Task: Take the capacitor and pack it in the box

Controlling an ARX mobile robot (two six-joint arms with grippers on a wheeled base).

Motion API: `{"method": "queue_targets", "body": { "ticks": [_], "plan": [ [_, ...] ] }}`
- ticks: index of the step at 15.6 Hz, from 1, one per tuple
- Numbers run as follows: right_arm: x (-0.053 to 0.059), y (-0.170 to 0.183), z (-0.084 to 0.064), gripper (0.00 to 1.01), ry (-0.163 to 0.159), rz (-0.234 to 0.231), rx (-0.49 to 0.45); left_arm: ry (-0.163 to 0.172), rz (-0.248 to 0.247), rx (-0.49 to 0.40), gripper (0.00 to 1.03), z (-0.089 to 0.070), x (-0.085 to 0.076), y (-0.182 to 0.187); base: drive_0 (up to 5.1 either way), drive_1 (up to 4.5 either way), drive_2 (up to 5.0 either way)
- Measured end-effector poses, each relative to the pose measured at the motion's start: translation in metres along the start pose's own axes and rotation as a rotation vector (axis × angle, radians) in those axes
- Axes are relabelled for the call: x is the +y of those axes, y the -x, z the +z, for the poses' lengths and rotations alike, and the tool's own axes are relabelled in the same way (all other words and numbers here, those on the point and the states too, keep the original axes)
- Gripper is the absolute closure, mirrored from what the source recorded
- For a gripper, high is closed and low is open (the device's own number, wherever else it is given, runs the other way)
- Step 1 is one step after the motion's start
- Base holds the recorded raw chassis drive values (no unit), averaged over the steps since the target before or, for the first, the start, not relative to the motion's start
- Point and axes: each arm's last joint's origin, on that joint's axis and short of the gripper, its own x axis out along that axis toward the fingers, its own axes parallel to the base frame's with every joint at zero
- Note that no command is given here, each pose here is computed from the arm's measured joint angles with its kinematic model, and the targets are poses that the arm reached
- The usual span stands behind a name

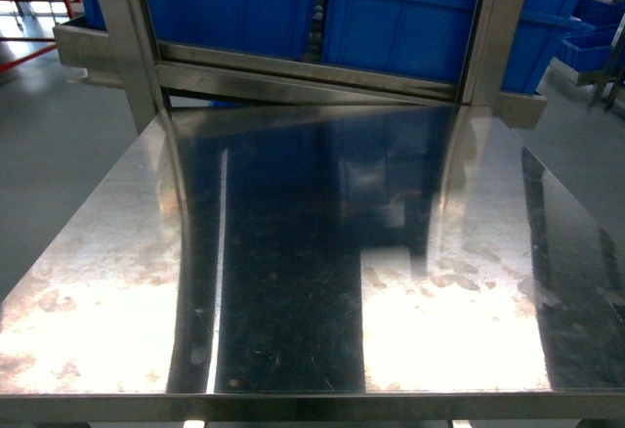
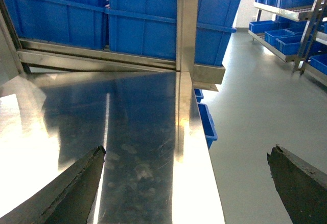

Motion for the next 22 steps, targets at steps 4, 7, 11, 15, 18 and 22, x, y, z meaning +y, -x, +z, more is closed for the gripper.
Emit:
{"method": "queue_targets", "body": {
  "ticks": [4, 7, 11, 15, 18, 22],
  "plan": [
    [0.000, 0.000, 0.000, 0.03, 0.000, 0.000, 0.000, -0.074, 0.150, 0.188, 0.58, -0.017, 0.009, 0.014, 0.0, 0.00, 0.0],
    [0.000, 0.000, 0.000, 0.03, 0.000, 0.000, 0.000, -0.086, 0.184, 0.184, 0.58, -0.029, 0.023, 0.040, 0.0, 0.00, 0.0],
    [0.000, 0.000, 0.000, 0.03, 0.000, 0.000, 0.000, -0.085, 0.183, 0.185, 0.58, -0.042, 0.032, 0.067, 0.0, 0.00, 0.0],
    [0.000, 0.000, 0.000, 0.03, 0.000, 0.000, 0.000, -0.085, 0.175, 0.186, 0.58, -0.050, 0.041, 0.087, 0.0, 0.00, 0.0],
    [0.000, 0.000, 0.000, 0.03, 0.000, 0.000, 0.000, -0.085, 0.176, 0.186, 0.58, -0.052, 0.040, 0.095, 0.0, 0.00, 0.0],
    [0.000, 0.000, 0.000, 0.03, 0.000, 0.000, 0.001, -0.086, 0.175, 0.172, 0.58, -0.056, 0.039, 0.102, 0.0, 0.00, 0.0]
  ]
}}
